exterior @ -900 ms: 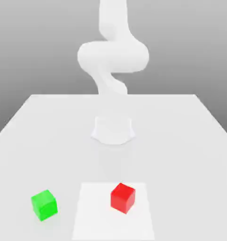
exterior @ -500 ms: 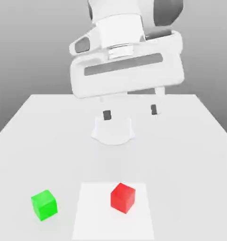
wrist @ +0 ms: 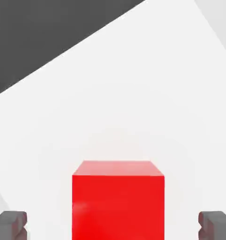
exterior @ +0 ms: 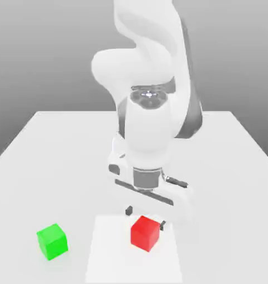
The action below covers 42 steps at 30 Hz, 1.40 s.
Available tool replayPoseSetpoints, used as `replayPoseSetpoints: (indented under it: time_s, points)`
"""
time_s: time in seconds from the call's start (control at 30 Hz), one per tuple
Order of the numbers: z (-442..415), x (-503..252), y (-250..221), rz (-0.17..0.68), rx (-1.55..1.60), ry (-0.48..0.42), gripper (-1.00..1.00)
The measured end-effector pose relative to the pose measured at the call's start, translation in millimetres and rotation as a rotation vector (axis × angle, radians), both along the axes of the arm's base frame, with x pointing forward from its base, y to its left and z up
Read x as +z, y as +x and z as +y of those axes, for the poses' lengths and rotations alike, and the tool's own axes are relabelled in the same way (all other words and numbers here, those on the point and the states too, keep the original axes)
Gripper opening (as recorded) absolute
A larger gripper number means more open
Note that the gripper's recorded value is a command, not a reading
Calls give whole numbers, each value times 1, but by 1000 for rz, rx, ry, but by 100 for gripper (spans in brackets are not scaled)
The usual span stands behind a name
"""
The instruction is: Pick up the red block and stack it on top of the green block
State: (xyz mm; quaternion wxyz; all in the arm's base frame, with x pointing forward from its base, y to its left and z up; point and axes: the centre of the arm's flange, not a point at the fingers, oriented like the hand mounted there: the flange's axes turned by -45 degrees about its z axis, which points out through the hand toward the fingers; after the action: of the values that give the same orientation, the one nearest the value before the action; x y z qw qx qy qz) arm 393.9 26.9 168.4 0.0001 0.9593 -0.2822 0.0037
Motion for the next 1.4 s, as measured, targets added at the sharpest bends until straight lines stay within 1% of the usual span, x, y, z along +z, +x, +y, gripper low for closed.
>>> replayPoseSetpoints:
  time_s: [0.07,0.1,0.33,0.67,1.0,1.33,1.4]
  points:
    - [0,-15,-2,3,-1,1,0]
    - [0,-22,-3,5,-2,2,-100]
    - [0,-23,-3,4,-2,2,-100]
    - [-2,38,-3,4,-2,2,-100]
    - [-104,58,15,6,155,2,-100]
    - [-213,75,6,7,340,2,-100]
    - [-216,62,8,6,366,2,-100]
